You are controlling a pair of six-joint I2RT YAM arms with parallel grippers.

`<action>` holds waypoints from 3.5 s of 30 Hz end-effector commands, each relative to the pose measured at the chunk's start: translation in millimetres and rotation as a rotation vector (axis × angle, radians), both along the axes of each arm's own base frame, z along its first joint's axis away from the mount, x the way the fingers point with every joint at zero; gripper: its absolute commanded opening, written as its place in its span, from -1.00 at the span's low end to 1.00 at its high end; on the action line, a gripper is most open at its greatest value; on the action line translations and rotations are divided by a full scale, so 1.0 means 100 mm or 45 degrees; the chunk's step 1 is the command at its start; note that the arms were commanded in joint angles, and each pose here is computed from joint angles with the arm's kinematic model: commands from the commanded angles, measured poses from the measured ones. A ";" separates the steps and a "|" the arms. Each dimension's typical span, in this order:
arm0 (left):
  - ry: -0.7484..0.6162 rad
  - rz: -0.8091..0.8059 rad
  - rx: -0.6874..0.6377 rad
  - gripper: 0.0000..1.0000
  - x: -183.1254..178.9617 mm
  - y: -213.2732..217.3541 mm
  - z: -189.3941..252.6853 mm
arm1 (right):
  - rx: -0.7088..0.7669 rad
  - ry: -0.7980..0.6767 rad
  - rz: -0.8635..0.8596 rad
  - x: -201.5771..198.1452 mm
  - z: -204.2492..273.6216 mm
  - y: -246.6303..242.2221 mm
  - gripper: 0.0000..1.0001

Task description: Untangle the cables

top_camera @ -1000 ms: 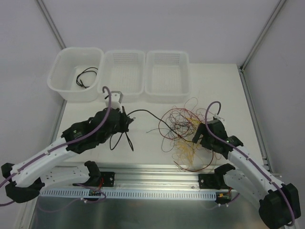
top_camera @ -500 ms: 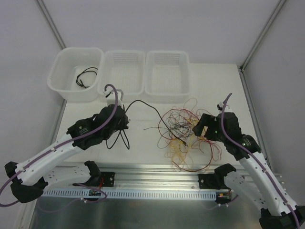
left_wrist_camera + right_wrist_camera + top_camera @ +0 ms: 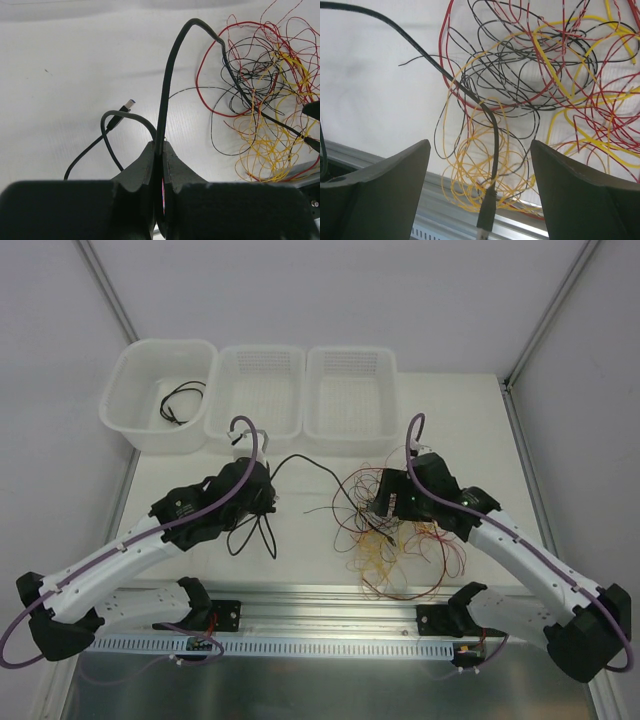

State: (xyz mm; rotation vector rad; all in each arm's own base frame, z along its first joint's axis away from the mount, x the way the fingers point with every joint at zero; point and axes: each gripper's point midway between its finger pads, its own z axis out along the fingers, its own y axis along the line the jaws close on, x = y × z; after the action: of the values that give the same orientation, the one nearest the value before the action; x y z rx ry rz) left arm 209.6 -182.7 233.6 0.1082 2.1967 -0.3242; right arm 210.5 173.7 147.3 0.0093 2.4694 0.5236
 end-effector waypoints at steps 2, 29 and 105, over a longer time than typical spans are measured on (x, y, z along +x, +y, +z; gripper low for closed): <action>-0.026 0.018 -0.066 -1.00 -0.01 0.03 0.11 | 0.048 -0.066 -0.134 0.36 0.15 0.20 0.69; -0.143 0.176 -0.016 -1.00 0.02 0.50 0.21 | -0.289 0.217 -0.269 0.32 -1.08 -0.20 -0.92; 0.070 0.193 0.121 -1.00 0.26 0.36 -0.03 | -0.616 -0.054 -0.251 -0.13 -0.82 0.81 -0.20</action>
State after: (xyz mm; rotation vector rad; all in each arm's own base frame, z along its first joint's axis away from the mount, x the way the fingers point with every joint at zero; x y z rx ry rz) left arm 237.9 -145.8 225.5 -0.0023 2.2816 -0.1054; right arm 181.6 250.2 61.3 -0.0451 2.5101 -0.1476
